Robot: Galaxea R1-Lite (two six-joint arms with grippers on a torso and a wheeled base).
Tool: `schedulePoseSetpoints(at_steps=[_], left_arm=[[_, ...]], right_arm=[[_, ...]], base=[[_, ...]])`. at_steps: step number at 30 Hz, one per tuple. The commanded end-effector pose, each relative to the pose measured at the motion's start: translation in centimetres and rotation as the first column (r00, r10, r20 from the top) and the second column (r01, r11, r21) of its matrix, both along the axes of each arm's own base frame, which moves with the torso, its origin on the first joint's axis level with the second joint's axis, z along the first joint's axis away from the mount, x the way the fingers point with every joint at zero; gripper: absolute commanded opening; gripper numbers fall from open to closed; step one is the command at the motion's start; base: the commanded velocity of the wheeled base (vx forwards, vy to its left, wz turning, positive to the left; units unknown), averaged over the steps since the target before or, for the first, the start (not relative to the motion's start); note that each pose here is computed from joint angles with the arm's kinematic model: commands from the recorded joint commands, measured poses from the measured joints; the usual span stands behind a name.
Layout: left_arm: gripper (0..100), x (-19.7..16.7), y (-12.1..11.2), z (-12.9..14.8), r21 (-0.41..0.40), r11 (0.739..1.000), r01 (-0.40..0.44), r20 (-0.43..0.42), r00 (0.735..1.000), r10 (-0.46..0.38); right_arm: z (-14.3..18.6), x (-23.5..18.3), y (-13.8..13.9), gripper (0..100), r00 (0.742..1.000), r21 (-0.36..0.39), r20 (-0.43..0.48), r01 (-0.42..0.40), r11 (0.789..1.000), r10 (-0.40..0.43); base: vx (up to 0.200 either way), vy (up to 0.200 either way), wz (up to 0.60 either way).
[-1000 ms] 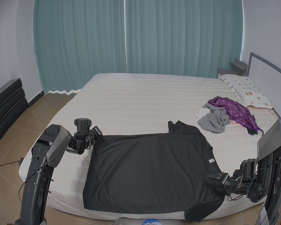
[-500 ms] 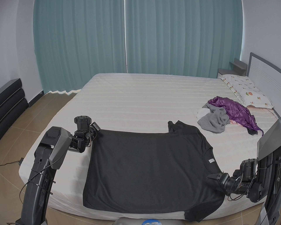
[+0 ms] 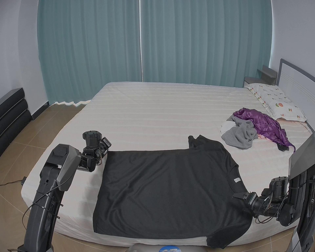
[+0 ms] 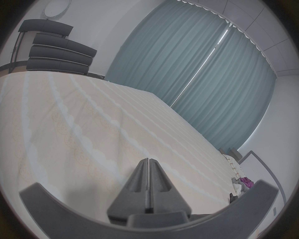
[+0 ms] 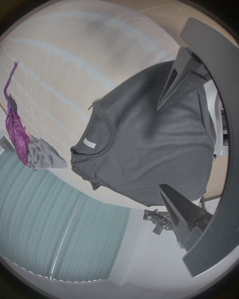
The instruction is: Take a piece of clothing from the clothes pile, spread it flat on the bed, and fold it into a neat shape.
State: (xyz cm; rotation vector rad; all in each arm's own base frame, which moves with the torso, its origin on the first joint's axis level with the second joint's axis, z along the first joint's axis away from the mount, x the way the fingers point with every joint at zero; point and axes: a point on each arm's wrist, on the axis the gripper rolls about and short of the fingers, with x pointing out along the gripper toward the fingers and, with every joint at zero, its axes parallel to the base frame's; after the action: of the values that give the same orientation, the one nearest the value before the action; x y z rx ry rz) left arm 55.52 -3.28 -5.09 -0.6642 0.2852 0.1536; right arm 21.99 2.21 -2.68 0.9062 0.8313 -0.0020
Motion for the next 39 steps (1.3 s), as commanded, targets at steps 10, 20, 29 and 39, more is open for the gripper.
schedulePoseSetpoints(at_steps=[10,20,29,39], left_arm=[[100,-0.9,-0.2,1.0,-0.088,0.996,-0.025,-0.024,0.999,0.023],[100,-2.9,0.0,4.0,-0.19,0.982,-0.023,0.03,0.999,0.029],[100,-4.5,-0.1,3.2,-0.22,0.974,0.058,-0.022,0.998,-0.065],[100,-5.4,-0.1,2.5,-0.22,0.974,0.055,-0.066,0.995,-0.071]], right_arm=[[2.6,2.9,0.0,100,0.976,-0.024,0.212,0.067,0.998,-0.06],[2.8,7.6,-0.5,100,0.935,-0.034,0.339,0.126,0.991,-0.107],[2.2,15.9,0.1,100,0.946,-0.088,0.303,0.147,0.985,-0.113],[-2.0,23.4,0.9,100,0.967,-0.225,0.243,0.137,0.965,-0.08]], base=[[0.0,0.0,0.0],[0.0,0.0,0.0],[0.0,0.0,0.0],[0.0,0.0,0.0]])
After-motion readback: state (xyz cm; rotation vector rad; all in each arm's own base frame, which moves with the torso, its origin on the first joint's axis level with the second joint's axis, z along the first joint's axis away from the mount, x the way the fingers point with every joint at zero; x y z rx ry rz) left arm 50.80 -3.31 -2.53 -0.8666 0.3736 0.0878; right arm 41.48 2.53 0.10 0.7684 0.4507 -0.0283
